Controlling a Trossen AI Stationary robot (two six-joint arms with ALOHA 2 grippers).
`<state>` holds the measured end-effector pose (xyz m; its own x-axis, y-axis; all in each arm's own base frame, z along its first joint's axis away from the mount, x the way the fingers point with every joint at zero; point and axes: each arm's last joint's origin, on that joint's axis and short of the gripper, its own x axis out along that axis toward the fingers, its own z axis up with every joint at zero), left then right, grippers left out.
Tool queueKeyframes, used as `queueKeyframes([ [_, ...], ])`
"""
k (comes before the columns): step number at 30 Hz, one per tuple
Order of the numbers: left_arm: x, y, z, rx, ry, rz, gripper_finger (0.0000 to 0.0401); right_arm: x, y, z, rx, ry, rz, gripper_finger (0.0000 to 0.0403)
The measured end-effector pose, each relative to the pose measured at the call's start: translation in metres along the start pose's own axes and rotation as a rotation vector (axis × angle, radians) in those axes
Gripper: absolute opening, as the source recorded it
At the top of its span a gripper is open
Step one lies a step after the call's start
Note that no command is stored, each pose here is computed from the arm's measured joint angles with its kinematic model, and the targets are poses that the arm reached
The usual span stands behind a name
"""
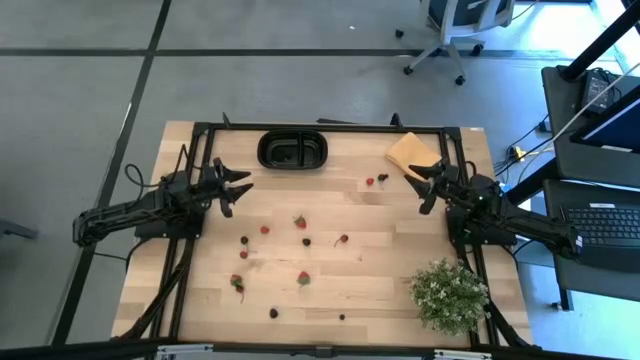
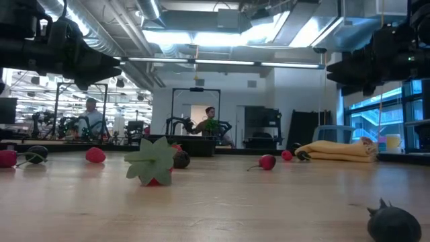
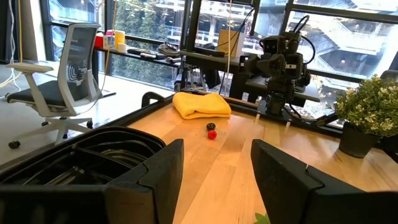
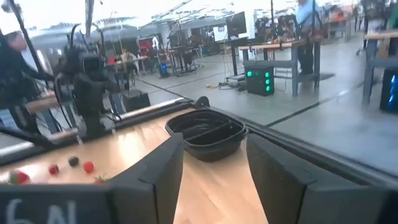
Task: Pick and placing Produce into tupperware
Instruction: Put the top raspberry into the black bin
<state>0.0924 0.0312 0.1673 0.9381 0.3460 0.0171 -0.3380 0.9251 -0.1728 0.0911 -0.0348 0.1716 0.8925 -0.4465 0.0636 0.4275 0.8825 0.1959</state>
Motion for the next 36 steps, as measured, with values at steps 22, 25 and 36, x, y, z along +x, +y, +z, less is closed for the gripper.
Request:
queueKeyframes([
  [22,0.0000,0.0000,0.0000,0.000,0.000,0.000,0.0182,0.0001,-0.0007,0.0004,0.090,-0.004,-0.007,0.0189],
  [25,0.0000,0.0000,-0.0001,0.000,0.000,0.000,0.0182,0.0001,-0.0007,0.0004,0.076,-0.004,-0.007,0.0221],
  [36,0.0000,0.0000,-0.0001,0.000,0.000,0.000,0.0182,0.0000,0.0003,0.0002,0.265,0.001,0.009,0.0334],
])
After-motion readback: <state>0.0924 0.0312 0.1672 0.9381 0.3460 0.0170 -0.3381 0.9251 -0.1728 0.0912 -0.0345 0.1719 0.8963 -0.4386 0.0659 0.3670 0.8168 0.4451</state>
